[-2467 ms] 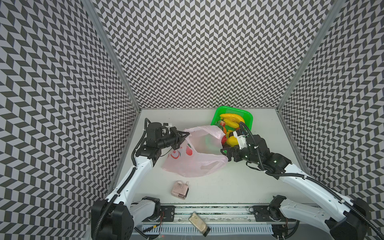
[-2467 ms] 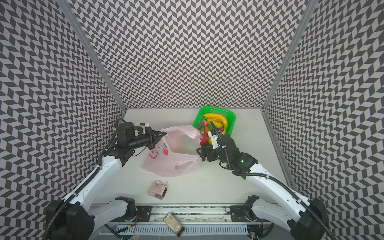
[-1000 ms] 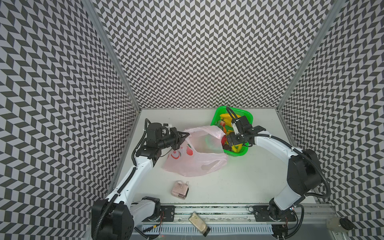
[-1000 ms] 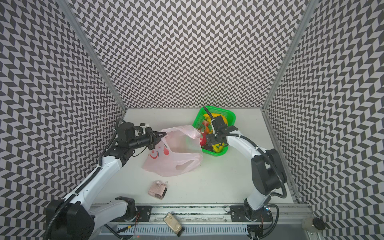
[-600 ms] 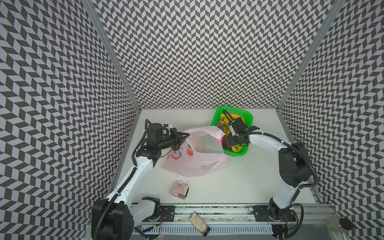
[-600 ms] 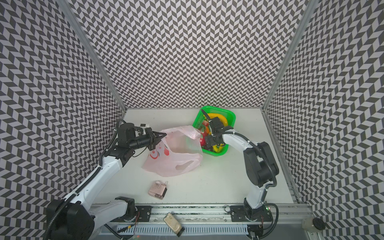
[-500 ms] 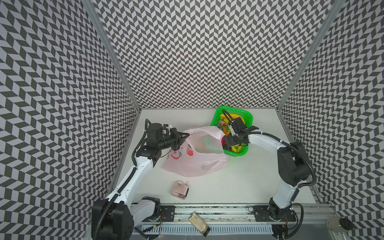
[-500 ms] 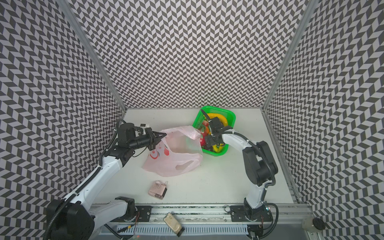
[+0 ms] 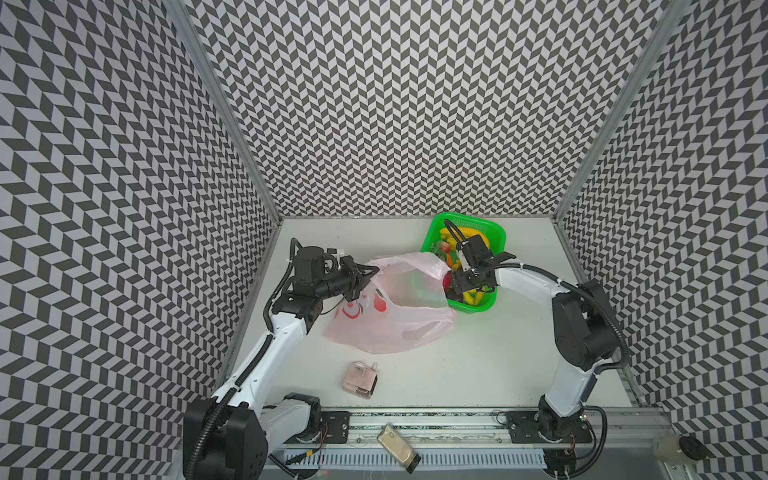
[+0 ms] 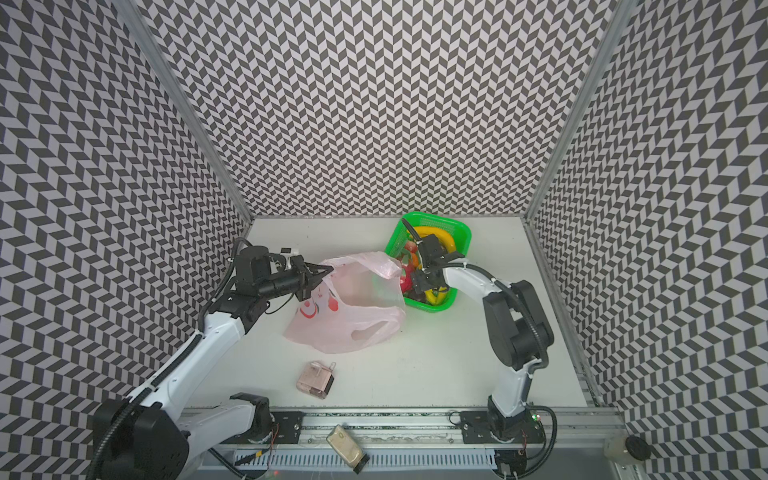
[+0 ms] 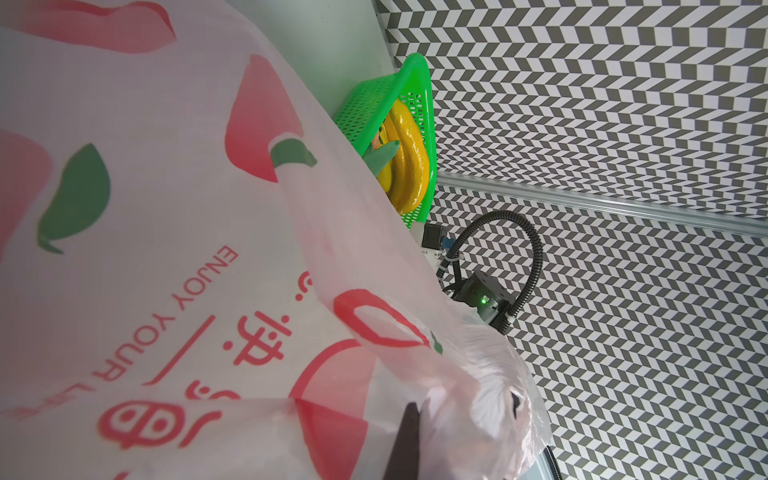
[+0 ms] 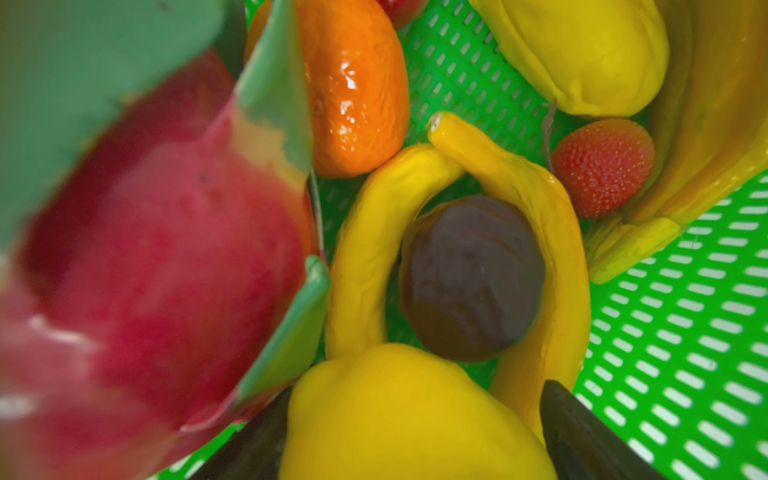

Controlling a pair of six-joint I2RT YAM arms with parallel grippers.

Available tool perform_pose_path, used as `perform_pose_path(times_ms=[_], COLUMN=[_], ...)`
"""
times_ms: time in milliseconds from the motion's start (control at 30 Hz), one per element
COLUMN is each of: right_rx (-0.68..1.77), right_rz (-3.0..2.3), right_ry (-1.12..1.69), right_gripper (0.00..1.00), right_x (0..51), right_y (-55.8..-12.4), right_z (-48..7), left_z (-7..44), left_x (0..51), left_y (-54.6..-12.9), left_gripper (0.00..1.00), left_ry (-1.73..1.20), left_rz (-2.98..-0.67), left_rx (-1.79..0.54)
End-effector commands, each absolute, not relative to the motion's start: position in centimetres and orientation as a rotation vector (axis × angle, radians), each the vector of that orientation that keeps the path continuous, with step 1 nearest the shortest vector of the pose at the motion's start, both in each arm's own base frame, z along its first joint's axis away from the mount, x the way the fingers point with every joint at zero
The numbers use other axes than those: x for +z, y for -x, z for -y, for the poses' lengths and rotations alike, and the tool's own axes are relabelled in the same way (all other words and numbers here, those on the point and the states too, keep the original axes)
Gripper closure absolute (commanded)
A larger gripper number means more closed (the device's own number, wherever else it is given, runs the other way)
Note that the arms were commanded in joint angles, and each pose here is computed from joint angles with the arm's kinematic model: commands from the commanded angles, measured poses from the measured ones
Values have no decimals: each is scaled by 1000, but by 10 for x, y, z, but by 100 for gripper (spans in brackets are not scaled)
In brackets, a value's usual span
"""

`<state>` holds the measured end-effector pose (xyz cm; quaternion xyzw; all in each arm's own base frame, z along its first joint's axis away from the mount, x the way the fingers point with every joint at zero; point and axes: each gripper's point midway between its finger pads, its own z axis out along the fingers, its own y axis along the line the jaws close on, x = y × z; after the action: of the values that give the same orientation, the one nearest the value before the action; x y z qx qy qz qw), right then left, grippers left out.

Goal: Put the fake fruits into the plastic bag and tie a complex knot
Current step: 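Grasp the yellow lemon in the green basket with the right gripper and lift it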

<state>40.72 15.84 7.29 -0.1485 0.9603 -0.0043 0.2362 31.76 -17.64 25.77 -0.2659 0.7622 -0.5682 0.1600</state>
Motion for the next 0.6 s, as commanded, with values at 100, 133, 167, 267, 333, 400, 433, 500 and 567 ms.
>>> perform_pose_path(times_ms=[100,133,167,267,333,400,433,500,567], right_rx=[4,7,7,14,19,23,25,29,36], right_rz=[-2611,-2606,-2604,-2599,-2597,-2593,-2591,-2584,-2582], right_ry=[408,405,399,391,388,381,379,376,369], right_gripper=[25,28,29,31,32,33,33,34,34], right_x=[82,85,85,88,90,91,92,95,97], right_y=[-406,-406,-406,-406,-406,-406,-406,-406,-405], right_z=[-158,-158,-157,-156,-155,-154,-154,-153,-153], left_z=[176,176,176,176,176,176,176,176,176], left_x=[262,263,263,264,264,264,264,263,264], left_y=[-316,-316,-316,-316,-316,-316,-316,-316,-316], left_gripper=[100,100,100,100,100,100,100,100,100], left_ry=[741,741,739,737,739,739,738,740,737], left_rz=[-2162,-2162,-2161,-2161,-2163,-2163,-2162,-2164,-2162], left_rx=[-1636,-1636,-1637,-1639,-1638,-1639,-1639,-1639,-1639])
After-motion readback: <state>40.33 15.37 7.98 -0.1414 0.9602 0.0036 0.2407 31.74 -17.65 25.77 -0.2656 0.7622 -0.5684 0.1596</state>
